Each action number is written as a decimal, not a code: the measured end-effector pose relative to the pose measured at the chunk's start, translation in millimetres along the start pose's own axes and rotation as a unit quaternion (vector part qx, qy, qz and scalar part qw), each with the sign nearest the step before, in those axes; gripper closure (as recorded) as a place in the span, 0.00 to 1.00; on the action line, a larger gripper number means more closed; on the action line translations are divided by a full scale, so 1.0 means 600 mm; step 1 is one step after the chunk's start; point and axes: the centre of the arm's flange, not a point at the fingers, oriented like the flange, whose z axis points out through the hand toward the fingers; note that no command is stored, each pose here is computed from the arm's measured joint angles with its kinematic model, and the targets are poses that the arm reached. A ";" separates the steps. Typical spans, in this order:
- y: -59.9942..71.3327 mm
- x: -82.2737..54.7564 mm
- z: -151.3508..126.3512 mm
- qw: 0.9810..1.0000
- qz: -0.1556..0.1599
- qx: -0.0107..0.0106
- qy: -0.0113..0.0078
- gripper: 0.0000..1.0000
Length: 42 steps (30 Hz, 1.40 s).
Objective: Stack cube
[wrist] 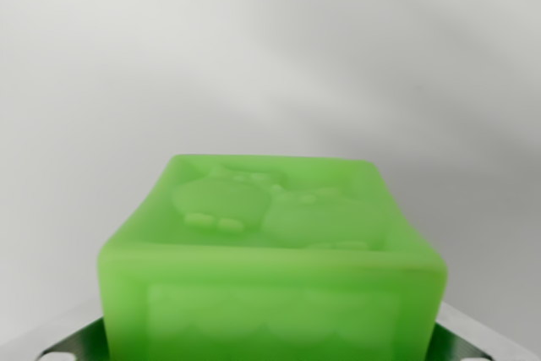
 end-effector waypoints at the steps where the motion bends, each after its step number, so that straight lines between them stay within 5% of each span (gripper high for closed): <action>1: -0.002 0.003 0.000 1.000 0.005 0.000 0.000 1.00; 10: -0.021 0.025 -0.001 0.999 0.045 -0.001 -0.001 1.00; 20: -0.041 0.050 -0.001 0.996 0.091 -0.001 0.000 1.00; 33: -0.068 0.083 -0.003 0.989 0.151 -0.001 0.000 1.00; 42: -0.087 0.107 -0.004 0.981 0.193 -0.001 0.000 1.00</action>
